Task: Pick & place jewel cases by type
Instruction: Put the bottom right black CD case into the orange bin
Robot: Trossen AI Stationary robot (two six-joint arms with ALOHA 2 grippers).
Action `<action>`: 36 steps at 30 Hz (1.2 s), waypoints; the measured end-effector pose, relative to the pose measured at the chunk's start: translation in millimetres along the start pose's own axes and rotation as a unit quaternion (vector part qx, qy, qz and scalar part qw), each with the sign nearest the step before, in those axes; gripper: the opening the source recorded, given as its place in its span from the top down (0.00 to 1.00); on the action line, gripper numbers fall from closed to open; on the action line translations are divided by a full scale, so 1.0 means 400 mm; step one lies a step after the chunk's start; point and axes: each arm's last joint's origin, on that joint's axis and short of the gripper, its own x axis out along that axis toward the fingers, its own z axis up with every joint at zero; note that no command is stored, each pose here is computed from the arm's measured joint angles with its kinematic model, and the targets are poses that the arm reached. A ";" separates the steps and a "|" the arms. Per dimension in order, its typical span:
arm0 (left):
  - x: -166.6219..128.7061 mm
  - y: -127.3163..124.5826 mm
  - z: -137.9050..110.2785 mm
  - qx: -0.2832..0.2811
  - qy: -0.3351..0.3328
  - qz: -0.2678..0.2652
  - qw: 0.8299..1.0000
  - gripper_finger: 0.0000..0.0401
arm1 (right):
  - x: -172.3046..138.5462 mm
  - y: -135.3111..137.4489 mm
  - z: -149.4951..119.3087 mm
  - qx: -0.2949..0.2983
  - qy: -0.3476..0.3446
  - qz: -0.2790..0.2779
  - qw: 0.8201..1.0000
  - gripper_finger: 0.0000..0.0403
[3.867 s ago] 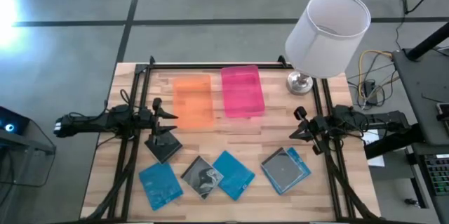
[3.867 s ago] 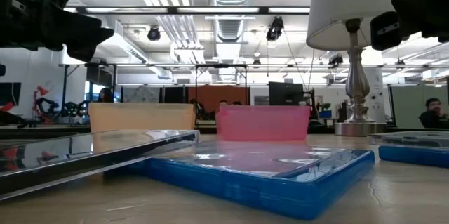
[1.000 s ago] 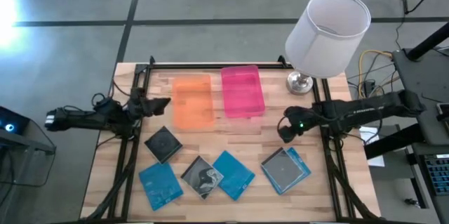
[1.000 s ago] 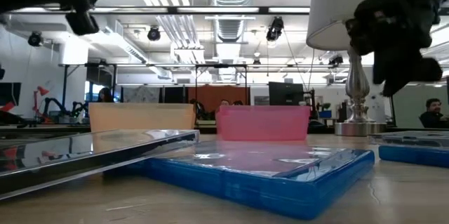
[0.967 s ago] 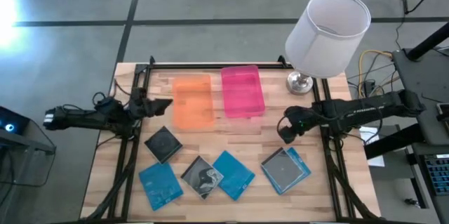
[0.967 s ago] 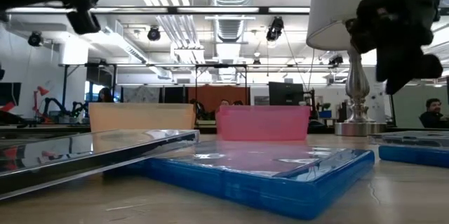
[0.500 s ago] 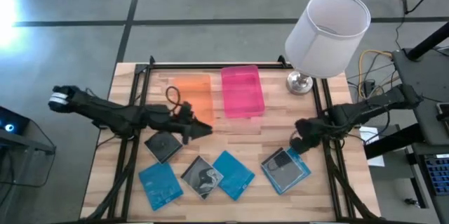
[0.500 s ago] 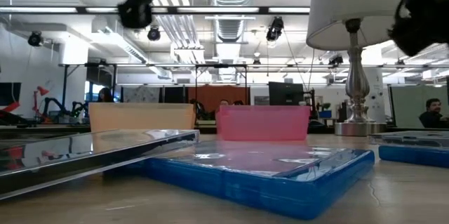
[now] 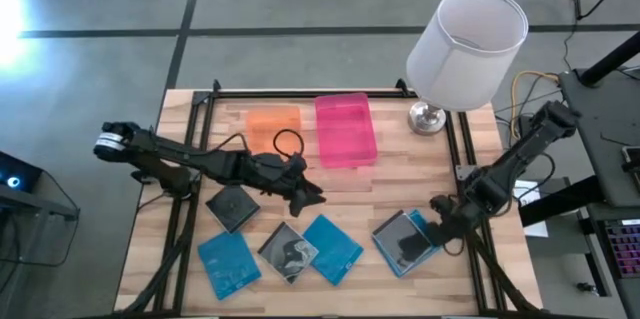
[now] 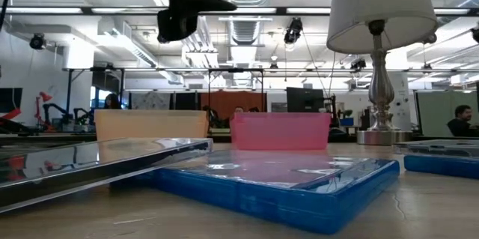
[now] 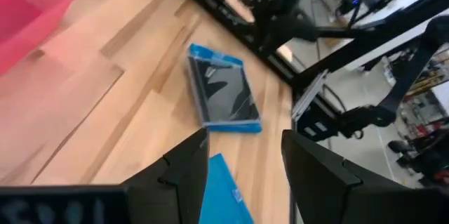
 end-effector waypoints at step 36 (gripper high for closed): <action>0.015 0.017 -0.010 -0.008 -0.002 0.039 0.999 0.60 | 0.120 0.056 0.056 -0.028 -0.126 0.006 0.992 0.64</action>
